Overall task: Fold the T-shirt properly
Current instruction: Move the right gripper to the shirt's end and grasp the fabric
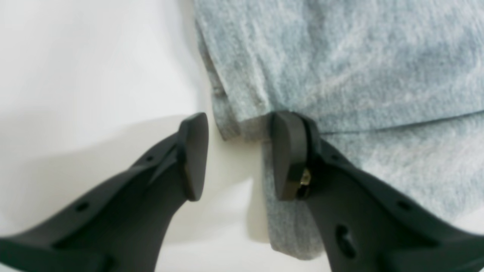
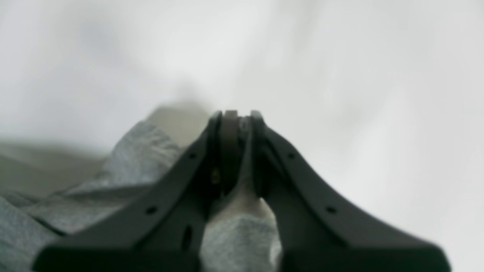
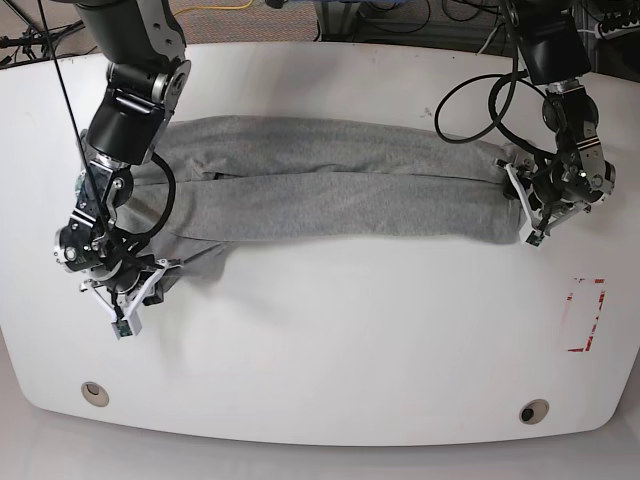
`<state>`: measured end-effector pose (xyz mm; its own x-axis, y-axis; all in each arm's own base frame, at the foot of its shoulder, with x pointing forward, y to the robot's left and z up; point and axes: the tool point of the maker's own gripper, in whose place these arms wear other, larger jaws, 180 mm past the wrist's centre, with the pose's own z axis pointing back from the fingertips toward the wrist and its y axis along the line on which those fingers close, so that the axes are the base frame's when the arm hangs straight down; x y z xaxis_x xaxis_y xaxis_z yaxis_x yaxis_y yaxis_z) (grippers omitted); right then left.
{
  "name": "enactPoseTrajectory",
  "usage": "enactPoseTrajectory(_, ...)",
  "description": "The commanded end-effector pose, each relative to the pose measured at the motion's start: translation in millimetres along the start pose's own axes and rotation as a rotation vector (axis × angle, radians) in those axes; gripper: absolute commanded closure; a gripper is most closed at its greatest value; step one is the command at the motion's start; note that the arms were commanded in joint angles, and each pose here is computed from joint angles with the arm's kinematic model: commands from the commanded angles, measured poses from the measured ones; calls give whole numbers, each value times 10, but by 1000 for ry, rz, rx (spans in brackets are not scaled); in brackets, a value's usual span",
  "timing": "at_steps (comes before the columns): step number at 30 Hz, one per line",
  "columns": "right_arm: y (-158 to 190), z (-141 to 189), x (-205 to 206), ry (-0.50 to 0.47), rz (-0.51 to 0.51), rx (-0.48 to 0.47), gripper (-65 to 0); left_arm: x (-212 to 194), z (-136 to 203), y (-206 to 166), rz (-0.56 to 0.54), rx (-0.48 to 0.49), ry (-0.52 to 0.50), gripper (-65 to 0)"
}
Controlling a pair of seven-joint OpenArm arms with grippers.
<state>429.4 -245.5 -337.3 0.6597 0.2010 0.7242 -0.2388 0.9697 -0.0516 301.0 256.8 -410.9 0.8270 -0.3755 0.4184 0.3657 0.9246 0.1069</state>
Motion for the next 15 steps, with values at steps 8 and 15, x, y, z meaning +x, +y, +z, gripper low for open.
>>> enactPoseTrajectory(8, -287, 495, 146, -1, -45, -139, -2, -97, -4, 30, -28, 22, 60, -261)
enactPoseTrajectory(15, -252, 784, -159, 110, -86, -203, -2, -61, -40, -66, -69, 5, 68, -261)
